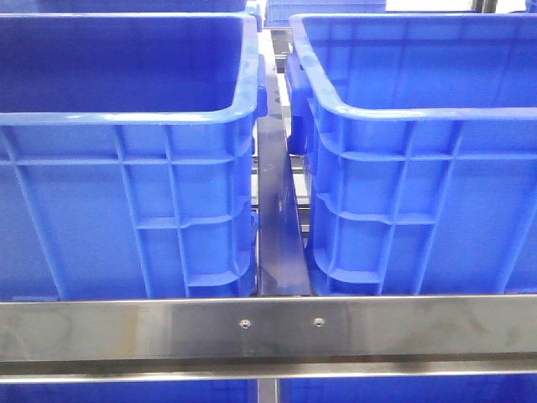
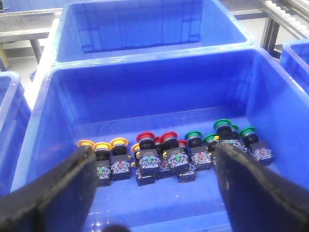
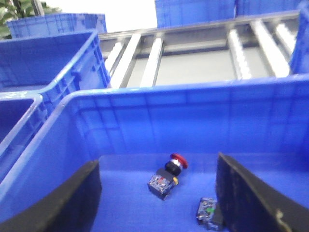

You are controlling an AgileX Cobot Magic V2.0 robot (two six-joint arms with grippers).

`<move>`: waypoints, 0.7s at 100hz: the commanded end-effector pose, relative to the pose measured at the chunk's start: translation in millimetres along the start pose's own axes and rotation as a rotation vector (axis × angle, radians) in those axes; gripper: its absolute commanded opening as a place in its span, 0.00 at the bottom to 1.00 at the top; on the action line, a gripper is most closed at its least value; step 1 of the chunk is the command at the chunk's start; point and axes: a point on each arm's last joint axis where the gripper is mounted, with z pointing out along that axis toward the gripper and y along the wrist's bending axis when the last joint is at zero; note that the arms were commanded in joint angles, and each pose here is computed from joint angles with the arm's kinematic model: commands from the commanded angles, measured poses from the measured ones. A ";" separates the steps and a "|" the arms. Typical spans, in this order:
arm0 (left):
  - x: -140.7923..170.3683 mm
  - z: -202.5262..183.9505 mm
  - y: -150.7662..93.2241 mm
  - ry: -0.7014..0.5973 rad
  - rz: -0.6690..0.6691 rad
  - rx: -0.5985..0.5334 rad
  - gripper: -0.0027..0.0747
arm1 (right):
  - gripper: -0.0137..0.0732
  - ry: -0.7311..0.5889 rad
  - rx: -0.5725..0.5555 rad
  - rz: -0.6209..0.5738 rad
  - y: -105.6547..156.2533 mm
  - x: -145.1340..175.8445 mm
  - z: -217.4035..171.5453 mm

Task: Pick red and yellow buttons and place in box
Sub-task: 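Open the right gripper to release the yellow button in the crate, then raise the right gripper out of the crate, away from the buttons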

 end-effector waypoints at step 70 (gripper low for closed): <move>-14.3 -1.8 0.3 -0.099 -0.010 -0.002 0.67 | 0.12 -0.153 0.004 -0.070 12.3 10.8 -48.6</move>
